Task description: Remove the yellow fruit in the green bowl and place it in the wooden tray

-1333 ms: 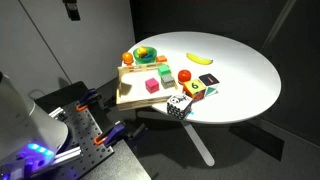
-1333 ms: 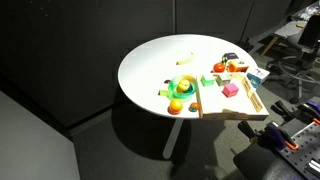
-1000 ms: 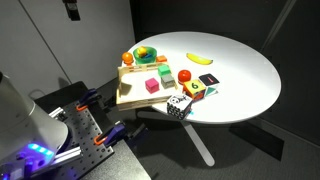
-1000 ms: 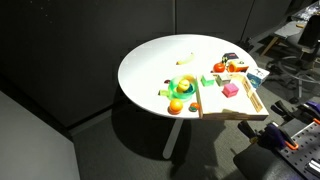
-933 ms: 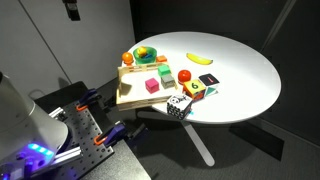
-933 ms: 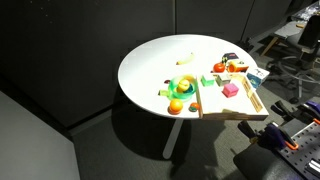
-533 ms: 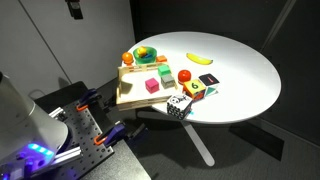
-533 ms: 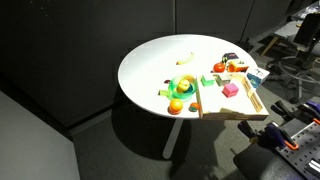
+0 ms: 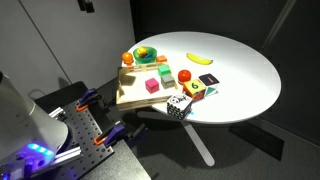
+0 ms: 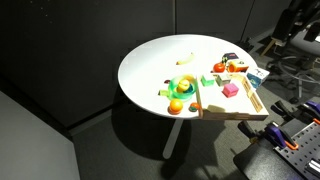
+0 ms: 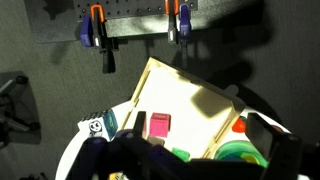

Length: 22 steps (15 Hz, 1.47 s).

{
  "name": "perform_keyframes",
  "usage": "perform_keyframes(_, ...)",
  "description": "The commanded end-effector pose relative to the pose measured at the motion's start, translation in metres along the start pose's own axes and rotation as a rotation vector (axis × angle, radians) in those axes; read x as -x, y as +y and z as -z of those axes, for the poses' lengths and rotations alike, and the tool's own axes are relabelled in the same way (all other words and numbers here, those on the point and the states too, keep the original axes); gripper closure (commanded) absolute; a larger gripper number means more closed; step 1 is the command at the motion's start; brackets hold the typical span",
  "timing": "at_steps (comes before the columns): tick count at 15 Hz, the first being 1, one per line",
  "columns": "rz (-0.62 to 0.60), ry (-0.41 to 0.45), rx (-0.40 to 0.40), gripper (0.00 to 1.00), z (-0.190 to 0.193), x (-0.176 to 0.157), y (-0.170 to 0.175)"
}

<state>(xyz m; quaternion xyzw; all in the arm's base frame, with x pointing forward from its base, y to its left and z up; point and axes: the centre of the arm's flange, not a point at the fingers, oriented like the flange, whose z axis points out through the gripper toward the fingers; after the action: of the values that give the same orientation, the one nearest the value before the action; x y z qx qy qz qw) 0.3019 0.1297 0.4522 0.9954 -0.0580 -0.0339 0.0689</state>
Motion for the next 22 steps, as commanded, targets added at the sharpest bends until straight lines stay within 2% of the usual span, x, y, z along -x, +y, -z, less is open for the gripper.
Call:
perform_keyframes(1,0.034,-0.003,-0.02,0.0,0.012,-0.025,-0.025)
perform_keyframes(13,0.189,-0.042,-0.067,0.0,0.038,-0.086,-0.083)
perform_keyframes(22,0.318,0.037,-0.031,0.0,0.049,-0.129,-0.115)
